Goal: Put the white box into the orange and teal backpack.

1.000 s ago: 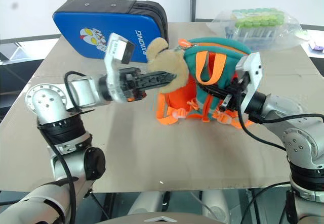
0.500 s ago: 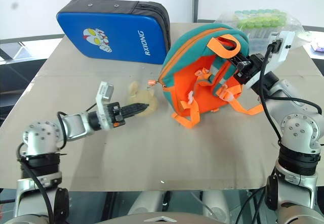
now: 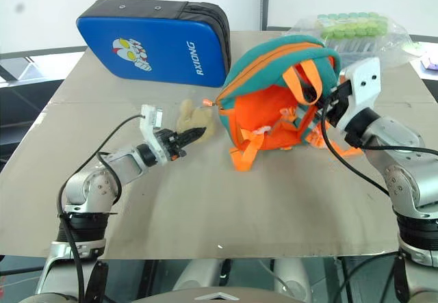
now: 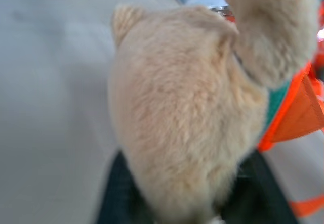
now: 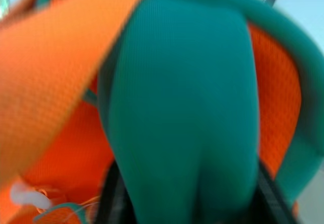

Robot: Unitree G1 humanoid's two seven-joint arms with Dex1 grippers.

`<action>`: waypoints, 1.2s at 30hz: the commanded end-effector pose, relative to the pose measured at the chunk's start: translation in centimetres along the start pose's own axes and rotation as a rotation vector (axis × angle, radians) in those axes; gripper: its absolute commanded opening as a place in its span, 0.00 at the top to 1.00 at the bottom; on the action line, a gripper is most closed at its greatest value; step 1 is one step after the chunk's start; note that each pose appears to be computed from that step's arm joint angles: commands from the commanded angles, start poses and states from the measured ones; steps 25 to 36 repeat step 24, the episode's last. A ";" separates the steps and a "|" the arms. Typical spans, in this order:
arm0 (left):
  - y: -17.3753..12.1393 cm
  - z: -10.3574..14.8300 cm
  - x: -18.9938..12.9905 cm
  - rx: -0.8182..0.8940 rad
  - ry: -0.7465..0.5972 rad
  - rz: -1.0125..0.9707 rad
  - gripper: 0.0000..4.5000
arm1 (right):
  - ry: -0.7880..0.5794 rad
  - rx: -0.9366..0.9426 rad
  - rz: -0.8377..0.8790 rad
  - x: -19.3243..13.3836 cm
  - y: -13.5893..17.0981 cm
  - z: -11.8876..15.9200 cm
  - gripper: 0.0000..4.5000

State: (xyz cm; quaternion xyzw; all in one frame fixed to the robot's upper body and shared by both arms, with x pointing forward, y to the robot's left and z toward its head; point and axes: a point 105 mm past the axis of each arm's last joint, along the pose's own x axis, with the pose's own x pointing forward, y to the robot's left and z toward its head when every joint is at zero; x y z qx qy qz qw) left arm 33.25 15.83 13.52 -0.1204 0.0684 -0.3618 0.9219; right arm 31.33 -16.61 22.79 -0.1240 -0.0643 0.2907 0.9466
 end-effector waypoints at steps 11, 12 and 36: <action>-3.2 -0.5 -7.6 0.251 0.040 -0.036 0.00 | 0.201 0.040 0.169 -11.2 0.2 -1.0 0.02; -3.3 -1.0 -8.6 0.271 0.068 -0.034 0.00 | 0.238 0.046 0.169 -12.3 0.0 -2.0 0.02; -2.3 -3.7 -13.3 0.234 0.175 0.056 0.00 | 0.307 0.047 0.187 -15.0 0.3 -7.2 0.02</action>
